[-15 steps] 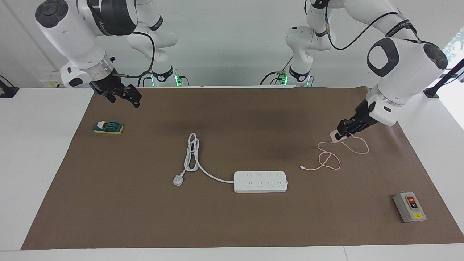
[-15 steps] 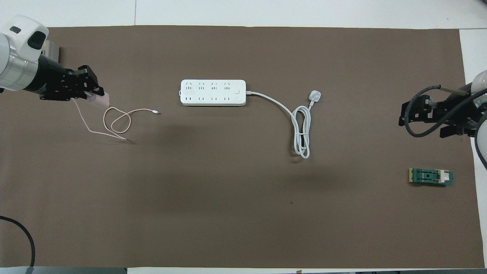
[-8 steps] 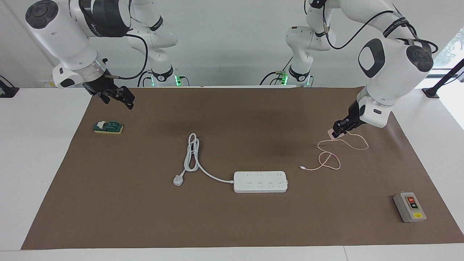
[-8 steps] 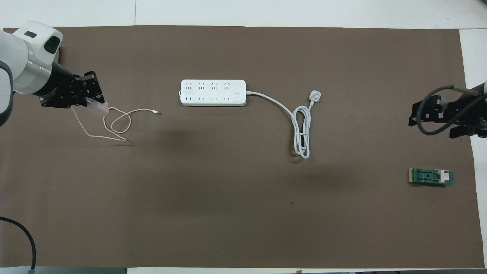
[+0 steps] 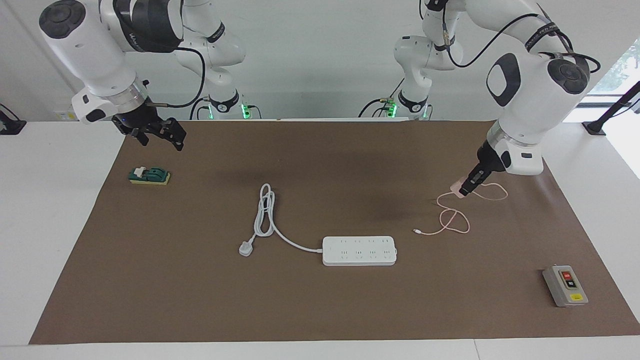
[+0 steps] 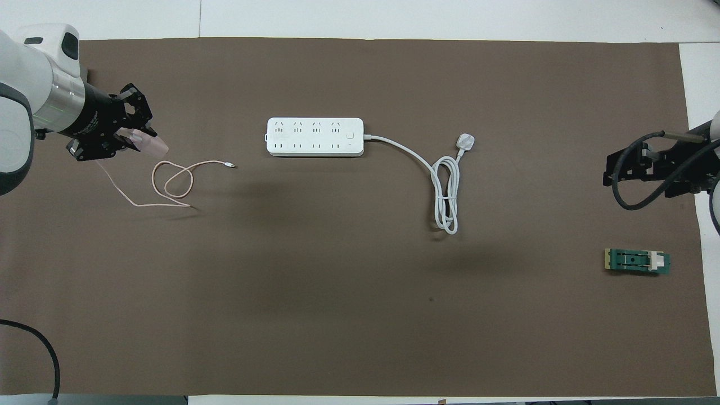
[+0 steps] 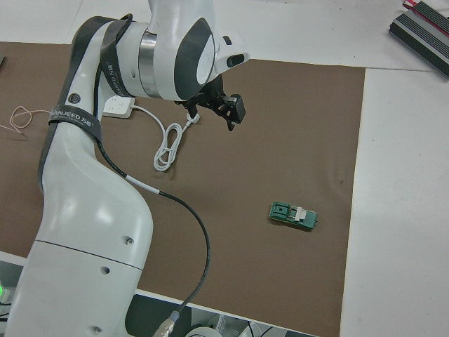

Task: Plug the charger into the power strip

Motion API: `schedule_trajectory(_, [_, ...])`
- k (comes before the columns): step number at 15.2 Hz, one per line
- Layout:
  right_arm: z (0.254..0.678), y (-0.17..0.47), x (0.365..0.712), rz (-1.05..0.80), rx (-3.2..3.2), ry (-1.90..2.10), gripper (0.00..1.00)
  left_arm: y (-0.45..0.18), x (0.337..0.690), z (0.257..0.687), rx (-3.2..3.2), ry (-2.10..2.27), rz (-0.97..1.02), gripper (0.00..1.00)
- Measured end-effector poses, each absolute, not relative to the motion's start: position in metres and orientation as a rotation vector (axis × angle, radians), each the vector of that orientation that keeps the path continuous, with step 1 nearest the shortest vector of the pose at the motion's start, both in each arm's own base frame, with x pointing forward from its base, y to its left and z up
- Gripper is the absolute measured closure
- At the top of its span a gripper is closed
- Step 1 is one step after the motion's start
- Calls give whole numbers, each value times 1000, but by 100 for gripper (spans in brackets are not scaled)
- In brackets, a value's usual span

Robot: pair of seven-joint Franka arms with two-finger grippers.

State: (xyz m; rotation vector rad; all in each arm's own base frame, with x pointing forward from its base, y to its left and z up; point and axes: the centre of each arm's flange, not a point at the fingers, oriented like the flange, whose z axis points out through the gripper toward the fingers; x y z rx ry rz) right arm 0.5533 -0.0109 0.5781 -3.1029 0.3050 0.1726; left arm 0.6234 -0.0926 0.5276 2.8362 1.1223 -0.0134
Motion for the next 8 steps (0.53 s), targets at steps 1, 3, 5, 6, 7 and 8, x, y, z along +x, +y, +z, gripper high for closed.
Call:
schedule_trajectory(1, [577, -11, 554, 174, -3106, 268, 0, -93, 624, 528, 2803, 1196, -8, 69])
schedule_trajectory(3, [573, -13, 556, 185, -3107, 238, 0, -95, 624, 528, 2744, 1328, -12, 69])
schedule_trajectory(5, [570, -17, 557, 193, -3107, 240, 0, -109, 622, 527, 2714, 1439, -1, 69])
schedule_trajectory(6, [569, -19, 557, 194, -3107, 246, 0, -118, 620, 525, 2707, 1492, 13, 69])
schedule_trajectory(7, [569, -22, 557, 194, -3106, 256, 0, -130, 619, 521, 2709, 1530, 20, 69])
schedule_trajectory(8, [569, -27, 557, 194, -3104, 260, 0, -145, 618, 512, 2719, 1559, 23, 69])
